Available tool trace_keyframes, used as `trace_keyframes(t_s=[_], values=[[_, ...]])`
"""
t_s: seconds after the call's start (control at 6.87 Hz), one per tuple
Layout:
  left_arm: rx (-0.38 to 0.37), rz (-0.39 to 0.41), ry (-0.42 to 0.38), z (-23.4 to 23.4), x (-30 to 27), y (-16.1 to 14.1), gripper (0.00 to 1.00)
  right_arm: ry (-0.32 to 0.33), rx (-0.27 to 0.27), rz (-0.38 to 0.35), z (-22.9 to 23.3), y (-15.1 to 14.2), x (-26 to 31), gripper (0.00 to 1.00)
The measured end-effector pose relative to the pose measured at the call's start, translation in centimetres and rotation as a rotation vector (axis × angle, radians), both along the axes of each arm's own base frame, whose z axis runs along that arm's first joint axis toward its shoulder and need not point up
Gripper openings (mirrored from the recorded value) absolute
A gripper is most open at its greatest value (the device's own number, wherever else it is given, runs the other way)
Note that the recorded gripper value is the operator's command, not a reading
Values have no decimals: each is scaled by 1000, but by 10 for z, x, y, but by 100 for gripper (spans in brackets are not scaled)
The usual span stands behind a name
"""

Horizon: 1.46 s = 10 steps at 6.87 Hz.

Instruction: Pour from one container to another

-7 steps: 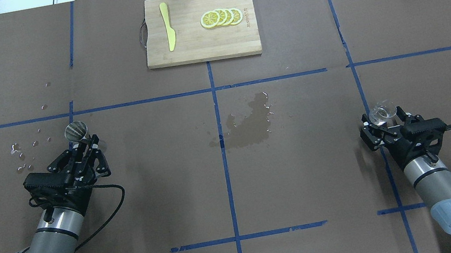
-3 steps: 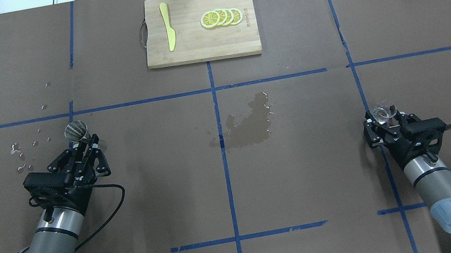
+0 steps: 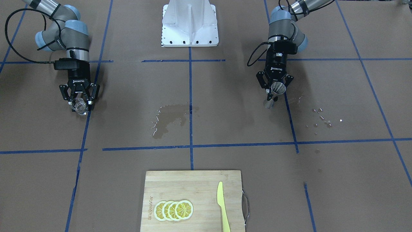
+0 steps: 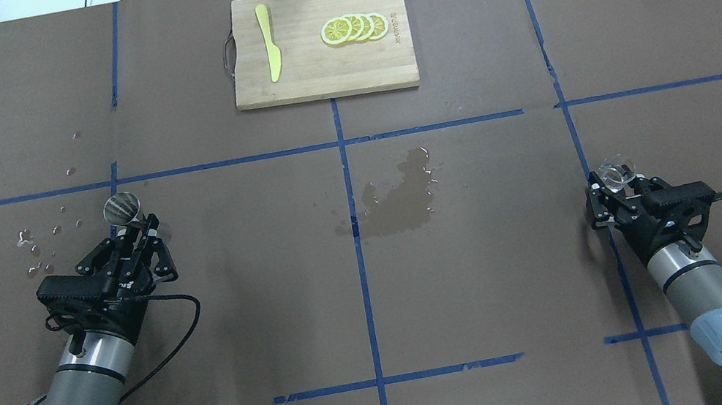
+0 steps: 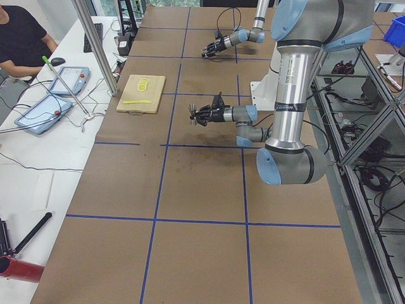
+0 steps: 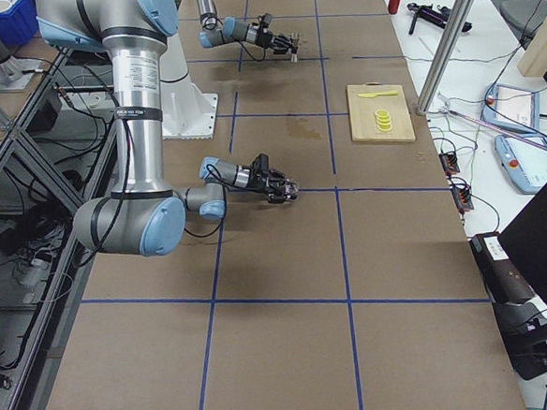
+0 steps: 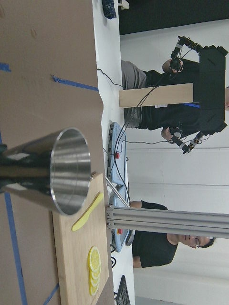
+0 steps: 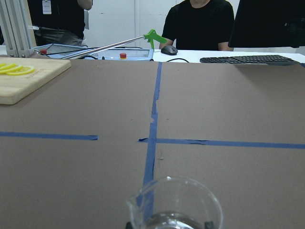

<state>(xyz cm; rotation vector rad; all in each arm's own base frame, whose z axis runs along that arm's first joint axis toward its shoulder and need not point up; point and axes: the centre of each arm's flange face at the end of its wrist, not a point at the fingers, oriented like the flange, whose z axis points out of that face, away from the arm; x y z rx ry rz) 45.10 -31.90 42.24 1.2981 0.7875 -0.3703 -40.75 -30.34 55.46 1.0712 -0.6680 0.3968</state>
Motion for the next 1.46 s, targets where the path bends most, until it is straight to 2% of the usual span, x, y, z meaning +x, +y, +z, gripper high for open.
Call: trace_keyframes(t_s=[0.15,0.44,0.73,1.02,1.31,1.46], values=[[1,1,6,-3,-1,0,0,-3,8,2,-17,-14,2,26],[12,12,16,-17,5,3,0,5,68,2,-78,-51,1,26],[55,34,-3,-57,27,-3,0,19,133,-17,-147,-70,-22,27],[78,70,-13,-85,37,-20,0,41,178,-52,-220,-78,-48,27],[97,95,-59,-107,60,-36,0,71,185,-72,-277,-84,-66,25],[106,100,-57,-121,71,-40,0,73,183,-86,-291,-83,-68,21]])
